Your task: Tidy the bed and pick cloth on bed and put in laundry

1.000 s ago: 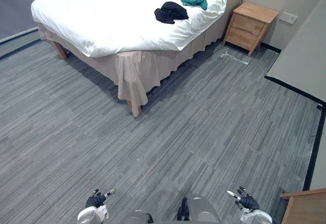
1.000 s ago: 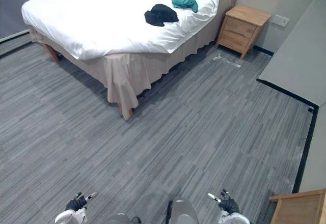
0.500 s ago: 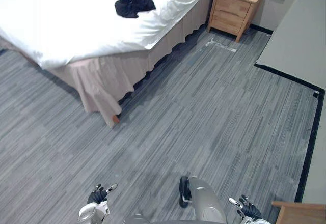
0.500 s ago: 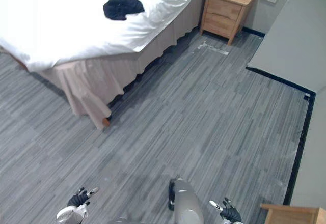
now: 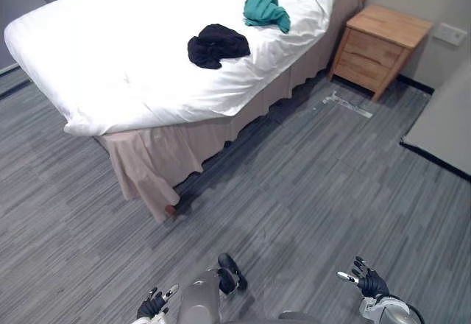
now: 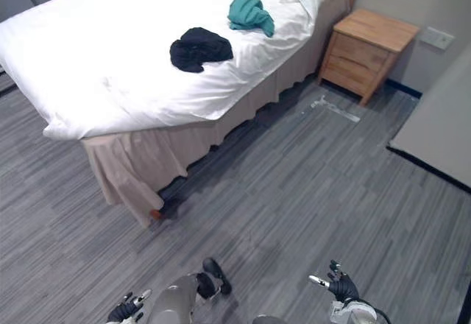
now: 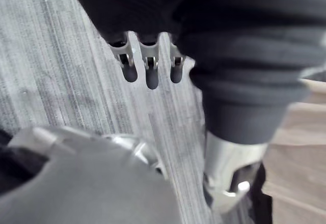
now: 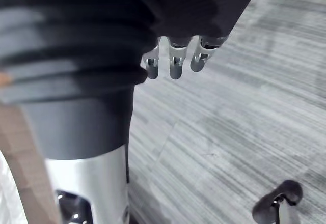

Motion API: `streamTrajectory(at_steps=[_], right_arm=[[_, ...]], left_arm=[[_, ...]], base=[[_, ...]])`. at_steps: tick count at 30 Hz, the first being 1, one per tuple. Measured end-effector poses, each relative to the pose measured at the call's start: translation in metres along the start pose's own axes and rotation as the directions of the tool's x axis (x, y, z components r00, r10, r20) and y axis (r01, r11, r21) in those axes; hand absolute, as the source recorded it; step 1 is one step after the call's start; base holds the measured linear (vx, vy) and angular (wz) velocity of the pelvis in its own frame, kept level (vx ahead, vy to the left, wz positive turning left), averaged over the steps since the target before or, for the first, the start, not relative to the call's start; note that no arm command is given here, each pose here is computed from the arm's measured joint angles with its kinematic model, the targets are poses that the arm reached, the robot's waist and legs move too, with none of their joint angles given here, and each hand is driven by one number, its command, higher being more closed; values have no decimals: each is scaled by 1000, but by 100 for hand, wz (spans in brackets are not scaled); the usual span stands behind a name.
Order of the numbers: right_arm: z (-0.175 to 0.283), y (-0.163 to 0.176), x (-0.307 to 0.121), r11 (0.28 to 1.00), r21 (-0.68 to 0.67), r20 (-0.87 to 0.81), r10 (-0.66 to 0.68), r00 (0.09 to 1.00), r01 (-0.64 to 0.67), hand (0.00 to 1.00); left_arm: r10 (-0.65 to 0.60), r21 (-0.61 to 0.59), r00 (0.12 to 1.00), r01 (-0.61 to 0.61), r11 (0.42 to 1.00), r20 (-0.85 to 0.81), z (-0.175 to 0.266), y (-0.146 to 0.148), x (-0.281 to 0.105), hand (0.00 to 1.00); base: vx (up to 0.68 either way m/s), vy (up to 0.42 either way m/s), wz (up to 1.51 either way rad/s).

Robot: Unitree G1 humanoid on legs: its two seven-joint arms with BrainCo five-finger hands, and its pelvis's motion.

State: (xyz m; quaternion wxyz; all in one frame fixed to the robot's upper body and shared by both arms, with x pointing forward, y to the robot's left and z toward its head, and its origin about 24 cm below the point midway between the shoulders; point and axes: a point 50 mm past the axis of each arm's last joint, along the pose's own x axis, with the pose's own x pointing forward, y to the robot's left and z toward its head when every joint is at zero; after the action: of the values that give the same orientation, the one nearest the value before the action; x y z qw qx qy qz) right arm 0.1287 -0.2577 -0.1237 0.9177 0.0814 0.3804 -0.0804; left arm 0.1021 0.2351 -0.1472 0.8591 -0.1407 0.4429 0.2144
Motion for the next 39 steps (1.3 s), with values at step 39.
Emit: streamTrajectory(at_steps=[39], right_arm=[[-65,-46,-44,867,295,-226,-346,911,403,0]], left_arm=[[-242,297,352,-111,948,904,307,-46,-100,0]], base=[[259,-123,26]])
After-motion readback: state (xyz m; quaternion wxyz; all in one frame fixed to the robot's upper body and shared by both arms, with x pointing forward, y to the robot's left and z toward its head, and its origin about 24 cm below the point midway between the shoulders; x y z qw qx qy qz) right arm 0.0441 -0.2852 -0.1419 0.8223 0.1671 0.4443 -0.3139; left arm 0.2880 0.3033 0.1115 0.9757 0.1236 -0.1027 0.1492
